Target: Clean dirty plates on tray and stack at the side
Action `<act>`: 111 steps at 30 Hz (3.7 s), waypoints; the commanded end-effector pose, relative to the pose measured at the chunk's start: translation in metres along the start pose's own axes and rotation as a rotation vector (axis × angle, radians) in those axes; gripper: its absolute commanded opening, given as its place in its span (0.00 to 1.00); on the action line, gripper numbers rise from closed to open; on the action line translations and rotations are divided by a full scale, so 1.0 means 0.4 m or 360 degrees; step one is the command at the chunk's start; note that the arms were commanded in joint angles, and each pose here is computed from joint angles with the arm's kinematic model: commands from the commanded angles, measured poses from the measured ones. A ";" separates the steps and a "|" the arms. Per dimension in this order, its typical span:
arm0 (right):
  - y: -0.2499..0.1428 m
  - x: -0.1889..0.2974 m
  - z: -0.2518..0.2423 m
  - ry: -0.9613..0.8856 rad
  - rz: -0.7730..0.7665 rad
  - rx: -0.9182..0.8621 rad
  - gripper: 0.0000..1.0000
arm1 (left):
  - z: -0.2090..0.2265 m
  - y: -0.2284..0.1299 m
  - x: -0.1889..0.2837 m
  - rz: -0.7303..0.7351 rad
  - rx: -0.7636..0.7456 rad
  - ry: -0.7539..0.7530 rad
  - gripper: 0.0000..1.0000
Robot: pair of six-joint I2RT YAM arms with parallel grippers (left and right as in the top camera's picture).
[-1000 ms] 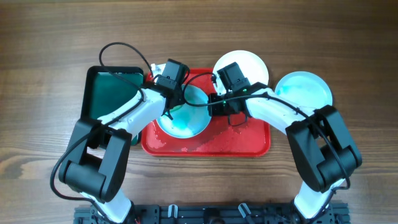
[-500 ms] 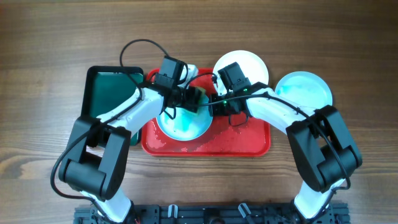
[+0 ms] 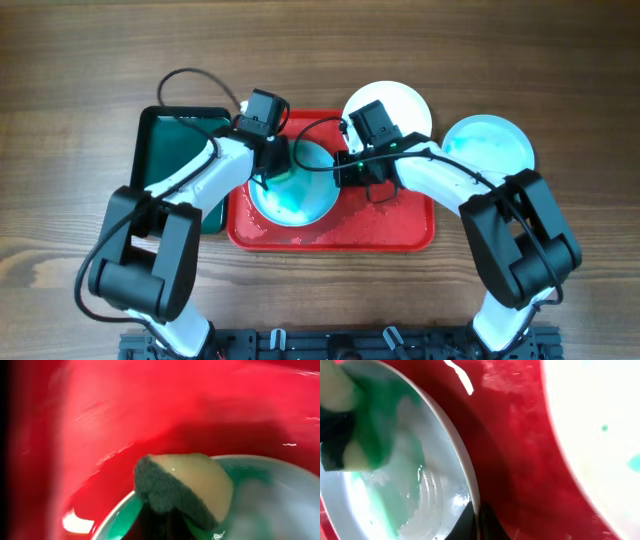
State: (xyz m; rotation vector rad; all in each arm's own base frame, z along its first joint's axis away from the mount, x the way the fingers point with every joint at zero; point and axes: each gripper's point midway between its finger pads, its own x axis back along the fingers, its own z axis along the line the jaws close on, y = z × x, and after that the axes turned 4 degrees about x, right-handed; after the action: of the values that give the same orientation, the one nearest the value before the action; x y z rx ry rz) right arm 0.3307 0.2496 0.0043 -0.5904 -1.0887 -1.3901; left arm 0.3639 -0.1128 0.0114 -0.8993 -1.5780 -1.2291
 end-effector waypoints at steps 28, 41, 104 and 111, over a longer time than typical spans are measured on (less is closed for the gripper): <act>-0.009 -0.010 -0.010 -0.0013 0.0037 -0.0009 0.04 | -0.158 -0.141 0.029 0.0361 -0.0554 -0.0705 0.04; -0.009 -0.010 -0.010 -0.0014 0.0037 -0.0009 0.04 | -0.030 0.138 0.088 -0.0222 -0.0004 0.0029 0.04; 0.048 0.607 0.193 -0.2232 -0.1293 0.0972 0.04 | 0.025 0.194 0.201 0.0021 0.0162 -0.0018 0.04; 0.034 0.390 0.212 -0.1382 -0.0999 0.0902 0.04 | 0.025 0.194 0.201 0.0021 0.0162 -0.0017 0.04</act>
State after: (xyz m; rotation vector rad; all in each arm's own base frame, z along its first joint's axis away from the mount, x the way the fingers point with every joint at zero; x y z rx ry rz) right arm 0.2981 0.2273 0.2144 -0.5335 -2.7626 -1.0885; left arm 0.4066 -0.0829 0.1104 -0.8493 -1.6149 -1.1430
